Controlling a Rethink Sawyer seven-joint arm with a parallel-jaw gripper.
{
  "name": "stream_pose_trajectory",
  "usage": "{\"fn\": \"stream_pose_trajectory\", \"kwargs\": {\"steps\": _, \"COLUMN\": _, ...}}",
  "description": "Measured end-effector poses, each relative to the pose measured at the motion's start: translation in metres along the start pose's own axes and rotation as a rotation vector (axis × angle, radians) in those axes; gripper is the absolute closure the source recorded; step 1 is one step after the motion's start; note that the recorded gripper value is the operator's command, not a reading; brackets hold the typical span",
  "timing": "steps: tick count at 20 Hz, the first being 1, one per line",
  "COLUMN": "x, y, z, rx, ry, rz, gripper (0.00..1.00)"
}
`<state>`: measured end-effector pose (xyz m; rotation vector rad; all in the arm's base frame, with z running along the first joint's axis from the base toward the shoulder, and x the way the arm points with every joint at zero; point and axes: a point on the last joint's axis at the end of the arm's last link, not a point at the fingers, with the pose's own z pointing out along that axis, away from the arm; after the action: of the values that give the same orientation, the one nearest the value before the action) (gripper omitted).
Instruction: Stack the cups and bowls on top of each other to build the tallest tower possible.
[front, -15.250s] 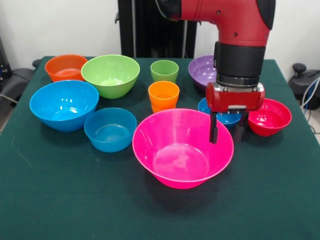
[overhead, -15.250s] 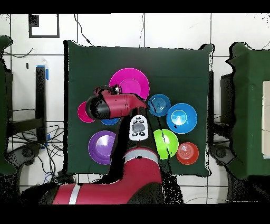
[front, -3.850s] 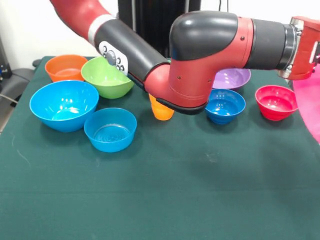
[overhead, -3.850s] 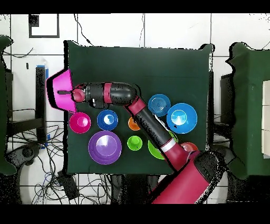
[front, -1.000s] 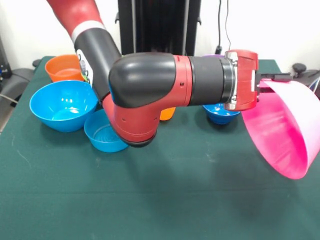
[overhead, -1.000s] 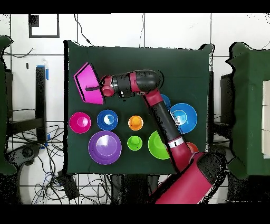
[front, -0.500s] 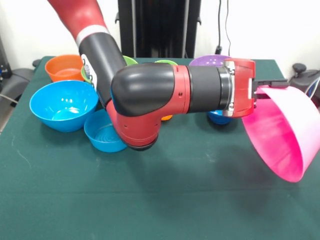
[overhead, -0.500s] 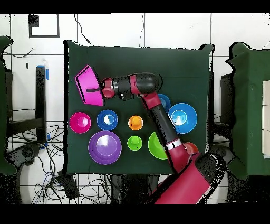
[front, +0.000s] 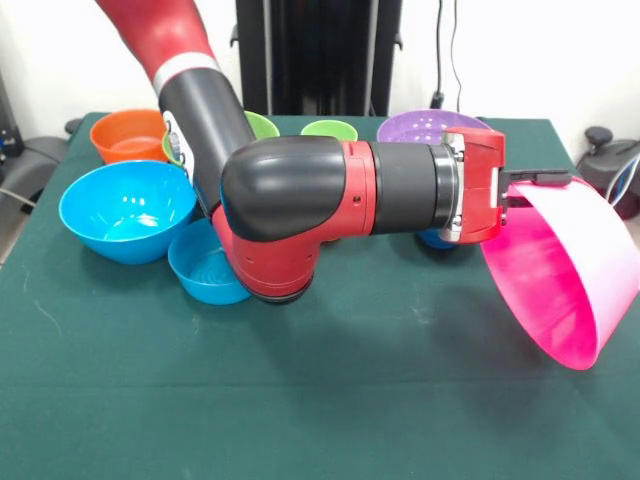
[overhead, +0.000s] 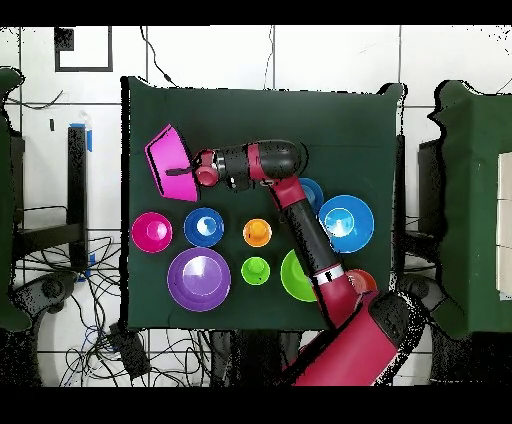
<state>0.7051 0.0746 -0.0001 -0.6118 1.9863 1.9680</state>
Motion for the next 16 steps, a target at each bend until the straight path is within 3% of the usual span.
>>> {"fn": "stream_pose_trajectory", "kwargs": {"steps": 16, "x": -0.0003, "y": -0.0004, "z": -0.0007, "rx": 0.001, "ry": -0.001, "rz": -0.017, "gripper": 1.0}}
